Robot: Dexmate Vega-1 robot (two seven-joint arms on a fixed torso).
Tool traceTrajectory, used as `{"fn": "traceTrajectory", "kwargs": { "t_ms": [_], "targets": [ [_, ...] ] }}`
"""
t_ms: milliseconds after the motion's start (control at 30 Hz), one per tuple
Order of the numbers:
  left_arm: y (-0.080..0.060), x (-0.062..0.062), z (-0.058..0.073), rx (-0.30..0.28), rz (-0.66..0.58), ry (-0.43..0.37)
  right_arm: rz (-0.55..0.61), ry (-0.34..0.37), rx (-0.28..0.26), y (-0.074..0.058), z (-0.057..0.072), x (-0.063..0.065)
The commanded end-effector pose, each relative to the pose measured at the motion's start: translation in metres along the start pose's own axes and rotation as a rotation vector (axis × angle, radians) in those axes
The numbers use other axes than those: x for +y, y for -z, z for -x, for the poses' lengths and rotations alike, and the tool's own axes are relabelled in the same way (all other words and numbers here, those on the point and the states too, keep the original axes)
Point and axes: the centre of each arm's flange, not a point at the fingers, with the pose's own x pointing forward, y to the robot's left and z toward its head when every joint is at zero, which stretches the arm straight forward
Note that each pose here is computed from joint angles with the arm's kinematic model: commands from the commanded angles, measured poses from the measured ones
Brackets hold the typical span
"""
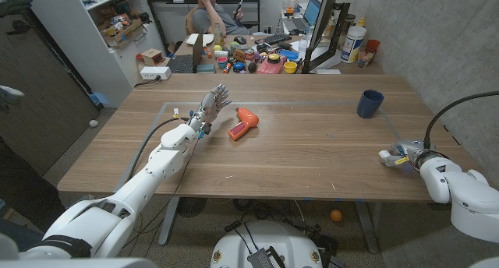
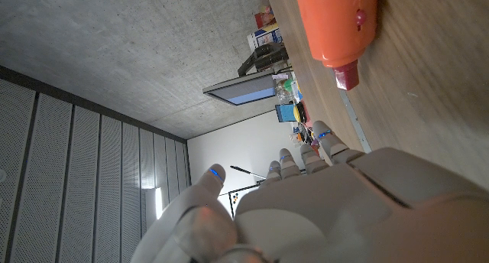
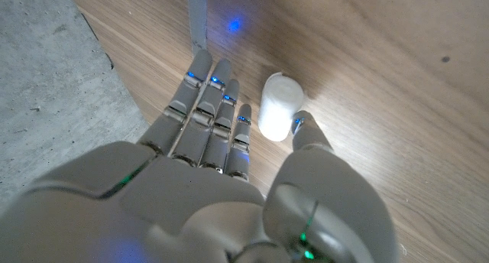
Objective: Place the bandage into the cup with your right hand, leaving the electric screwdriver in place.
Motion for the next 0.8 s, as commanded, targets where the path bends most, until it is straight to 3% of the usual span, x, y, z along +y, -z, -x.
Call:
{"fn": "traceTrajectory", "kwargs": {
  "t_ms": [33,500,800],
  "targets": [
    [0.001,0.0,0.002,0.001,0.0,-0.002,0.001,0.058,0.032,-0.001,0.0,0.0],
    [0.001,0.003,0.003,-0.001,0.003,-0.006,0.014,0.112,0.051,-0.004,0.003,-0.004],
    [0.002,0.004,0.003,-0.004,0.007,-0.007,0.009,0.149,0.076,0.0,0.007,-0.014]
  ]
}}
